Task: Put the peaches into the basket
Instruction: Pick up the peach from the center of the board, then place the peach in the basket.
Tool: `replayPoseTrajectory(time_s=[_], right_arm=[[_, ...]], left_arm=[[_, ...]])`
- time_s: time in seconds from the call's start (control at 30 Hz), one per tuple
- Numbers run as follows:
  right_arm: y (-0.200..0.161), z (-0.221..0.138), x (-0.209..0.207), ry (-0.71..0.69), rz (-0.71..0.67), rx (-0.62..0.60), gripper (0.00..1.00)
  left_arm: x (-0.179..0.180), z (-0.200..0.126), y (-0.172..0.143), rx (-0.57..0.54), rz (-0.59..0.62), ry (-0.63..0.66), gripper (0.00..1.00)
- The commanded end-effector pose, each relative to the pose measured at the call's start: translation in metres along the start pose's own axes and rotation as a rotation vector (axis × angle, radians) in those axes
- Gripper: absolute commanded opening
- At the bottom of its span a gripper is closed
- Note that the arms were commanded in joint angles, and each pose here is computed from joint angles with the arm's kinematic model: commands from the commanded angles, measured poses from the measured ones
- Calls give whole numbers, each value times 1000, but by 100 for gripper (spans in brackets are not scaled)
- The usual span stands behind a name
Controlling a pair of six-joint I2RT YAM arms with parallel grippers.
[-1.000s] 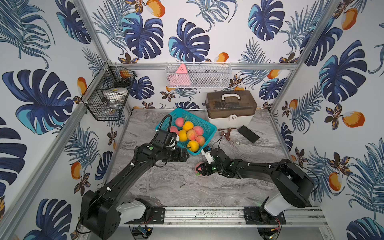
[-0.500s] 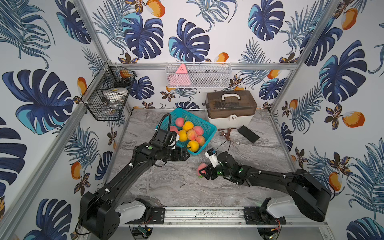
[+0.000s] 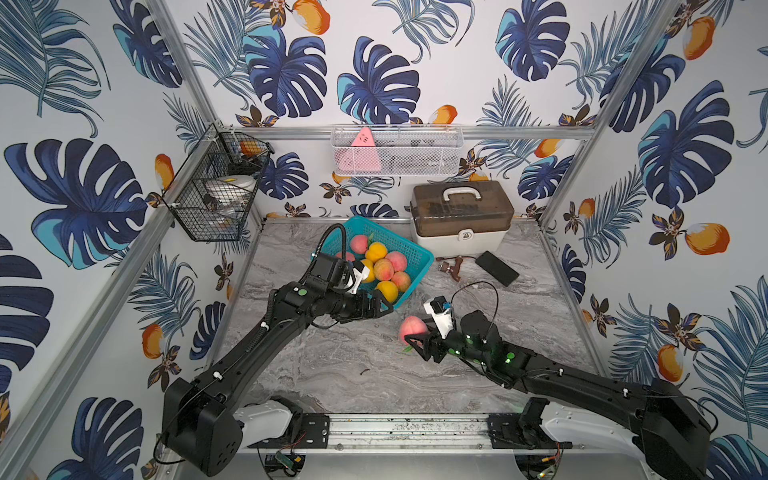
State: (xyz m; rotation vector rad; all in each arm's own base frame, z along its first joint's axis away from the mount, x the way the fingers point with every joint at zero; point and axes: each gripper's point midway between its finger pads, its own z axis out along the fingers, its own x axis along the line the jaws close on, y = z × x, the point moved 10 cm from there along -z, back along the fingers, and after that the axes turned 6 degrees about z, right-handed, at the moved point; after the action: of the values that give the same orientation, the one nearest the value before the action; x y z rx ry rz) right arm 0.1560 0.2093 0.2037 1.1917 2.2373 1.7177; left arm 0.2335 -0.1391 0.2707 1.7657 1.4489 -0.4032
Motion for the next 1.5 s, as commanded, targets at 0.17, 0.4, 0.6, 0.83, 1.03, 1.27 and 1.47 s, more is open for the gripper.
replayPoseTrajectory(time_s=[0.17,0.4,0.6,0.83,1.03,1.27,1.47], right_arm=[[13,-5,6,10,-85,-34,67],[12,-3,4,-13,-118,-36,69],[14,-5,6,-19,-143,-44,70],[15,-8,8,-13,-158,-50,70],[16,-11,9,-10,-157,-61,70],[15,-13,8,-19,-158,-65,71],[15,-14,8,-18,-158,-65,71]], left_arm=[[-16,9,1,43,29,-153,99],[-31,28,-2,85,81,-157,99],[-36,42,-1,105,84,-166,99],[-45,62,-3,127,90,-172,99],[-51,75,-3,139,91,-179,99],[-54,79,-4,150,95,-186,91],[-53,81,-4,149,94,-176,84]])
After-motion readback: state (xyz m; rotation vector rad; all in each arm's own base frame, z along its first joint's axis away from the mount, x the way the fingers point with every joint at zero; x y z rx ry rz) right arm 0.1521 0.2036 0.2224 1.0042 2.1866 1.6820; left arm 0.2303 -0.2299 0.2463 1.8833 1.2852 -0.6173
